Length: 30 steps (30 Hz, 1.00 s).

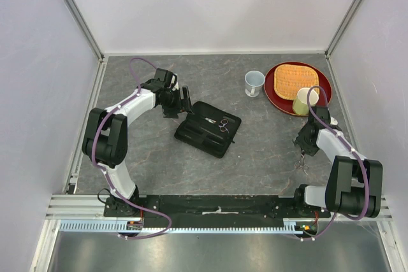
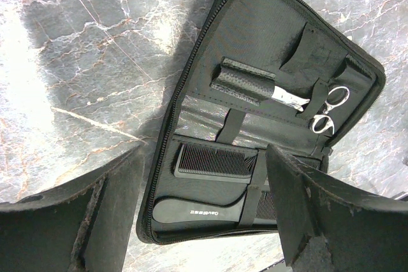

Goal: Sort the hair-cutting tools

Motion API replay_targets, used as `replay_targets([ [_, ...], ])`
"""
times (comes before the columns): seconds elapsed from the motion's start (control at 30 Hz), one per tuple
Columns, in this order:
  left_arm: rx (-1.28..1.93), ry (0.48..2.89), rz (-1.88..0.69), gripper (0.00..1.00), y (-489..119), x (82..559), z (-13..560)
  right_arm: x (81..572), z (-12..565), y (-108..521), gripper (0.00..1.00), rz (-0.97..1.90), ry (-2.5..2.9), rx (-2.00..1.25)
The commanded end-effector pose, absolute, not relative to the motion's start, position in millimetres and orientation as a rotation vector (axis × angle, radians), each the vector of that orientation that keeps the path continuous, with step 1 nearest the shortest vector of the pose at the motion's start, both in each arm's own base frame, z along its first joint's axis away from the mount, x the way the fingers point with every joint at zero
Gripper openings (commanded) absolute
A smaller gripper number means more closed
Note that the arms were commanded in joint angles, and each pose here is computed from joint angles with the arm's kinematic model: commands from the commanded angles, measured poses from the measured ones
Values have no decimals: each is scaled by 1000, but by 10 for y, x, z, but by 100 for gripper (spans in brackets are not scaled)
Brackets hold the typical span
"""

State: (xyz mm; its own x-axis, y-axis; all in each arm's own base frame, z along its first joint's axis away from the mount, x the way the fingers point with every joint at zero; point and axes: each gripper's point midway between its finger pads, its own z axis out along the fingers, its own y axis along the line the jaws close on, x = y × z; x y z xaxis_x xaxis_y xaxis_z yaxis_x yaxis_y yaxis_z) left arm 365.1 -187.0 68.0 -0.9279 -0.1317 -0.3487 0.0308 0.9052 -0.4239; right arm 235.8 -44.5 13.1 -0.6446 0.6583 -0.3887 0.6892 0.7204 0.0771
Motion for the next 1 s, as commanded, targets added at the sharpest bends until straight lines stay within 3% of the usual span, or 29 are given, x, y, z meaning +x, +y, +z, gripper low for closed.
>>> replay_targets([
  [0.0,-53,2617,-647,83,-1910,3721,920,2155,-81,-62,53,74,2620,1111],
  [0.47,-52,2623,-672,83,-1945,3705,903,2204,-62,407,23,87,2666,981],
  [0.53,-51,2623,-674,82,-1947,3703,904,2242,-42,446,22,96,2667,954],
  [0.63,-51,2619,-674,82,-1946,3706,921,2281,9,464,27,82,2663,905],
  [0.8,-51,2612,-669,82,-1939,3711,942,2243,40,510,45,73,2700,858],
  [0.97,-44,2515,-685,82,-1933,3739,1127,2176,-20,530,47,58,2729,847],
])
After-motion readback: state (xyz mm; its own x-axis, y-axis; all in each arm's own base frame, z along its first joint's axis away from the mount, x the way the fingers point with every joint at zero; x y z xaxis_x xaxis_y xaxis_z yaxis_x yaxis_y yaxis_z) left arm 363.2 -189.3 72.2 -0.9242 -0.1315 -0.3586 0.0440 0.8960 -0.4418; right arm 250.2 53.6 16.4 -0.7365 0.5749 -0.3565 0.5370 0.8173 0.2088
